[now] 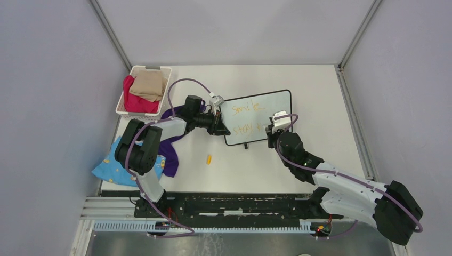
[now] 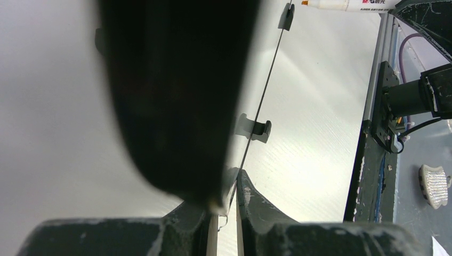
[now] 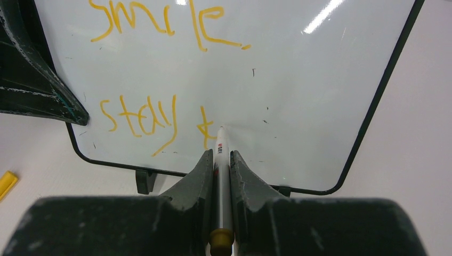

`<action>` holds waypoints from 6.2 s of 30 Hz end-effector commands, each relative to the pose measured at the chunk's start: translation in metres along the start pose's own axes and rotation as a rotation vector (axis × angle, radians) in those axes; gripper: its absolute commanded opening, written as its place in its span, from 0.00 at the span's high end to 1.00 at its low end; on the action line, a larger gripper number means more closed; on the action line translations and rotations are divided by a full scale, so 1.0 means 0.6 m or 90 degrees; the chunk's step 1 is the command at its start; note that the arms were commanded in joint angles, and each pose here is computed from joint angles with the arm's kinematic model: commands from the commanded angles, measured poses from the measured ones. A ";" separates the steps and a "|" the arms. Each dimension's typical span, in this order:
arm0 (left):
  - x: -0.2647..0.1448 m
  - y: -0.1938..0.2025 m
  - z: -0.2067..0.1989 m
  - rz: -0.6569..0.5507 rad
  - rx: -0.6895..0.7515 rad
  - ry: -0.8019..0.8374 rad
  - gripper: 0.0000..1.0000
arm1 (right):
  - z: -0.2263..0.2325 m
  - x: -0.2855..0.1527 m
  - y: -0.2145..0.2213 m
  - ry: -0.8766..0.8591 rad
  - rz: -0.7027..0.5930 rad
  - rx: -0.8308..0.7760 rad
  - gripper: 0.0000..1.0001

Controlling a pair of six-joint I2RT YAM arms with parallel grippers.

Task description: Write a sentence on the whiteboard

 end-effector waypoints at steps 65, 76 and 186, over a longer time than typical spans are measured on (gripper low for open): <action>0.017 0.095 0.045 0.113 -0.044 -0.091 0.98 | -0.018 0.016 -0.016 0.034 -0.027 0.031 1.00; 0.017 0.095 0.046 0.113 -0.045 -0.091 0.98 | -0.014 0.006 0.031 0.023 0.007 0.035 1.00; 0.022 0.100 0.044 0.123 -0.042 -0.093 0.98 | -0.089 0.024 -0.027 0.116 -0.008 0.079 1.00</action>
Point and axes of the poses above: each gripper's point midway between its finger pads, its own x axis out along the fingers, its own z axis along the line the jaws close on, y = z × x, the point moved 3 cm from there along -x, back along the fingers, and after that the axes turned 10 degrees about -x, right-handed, at the moved point
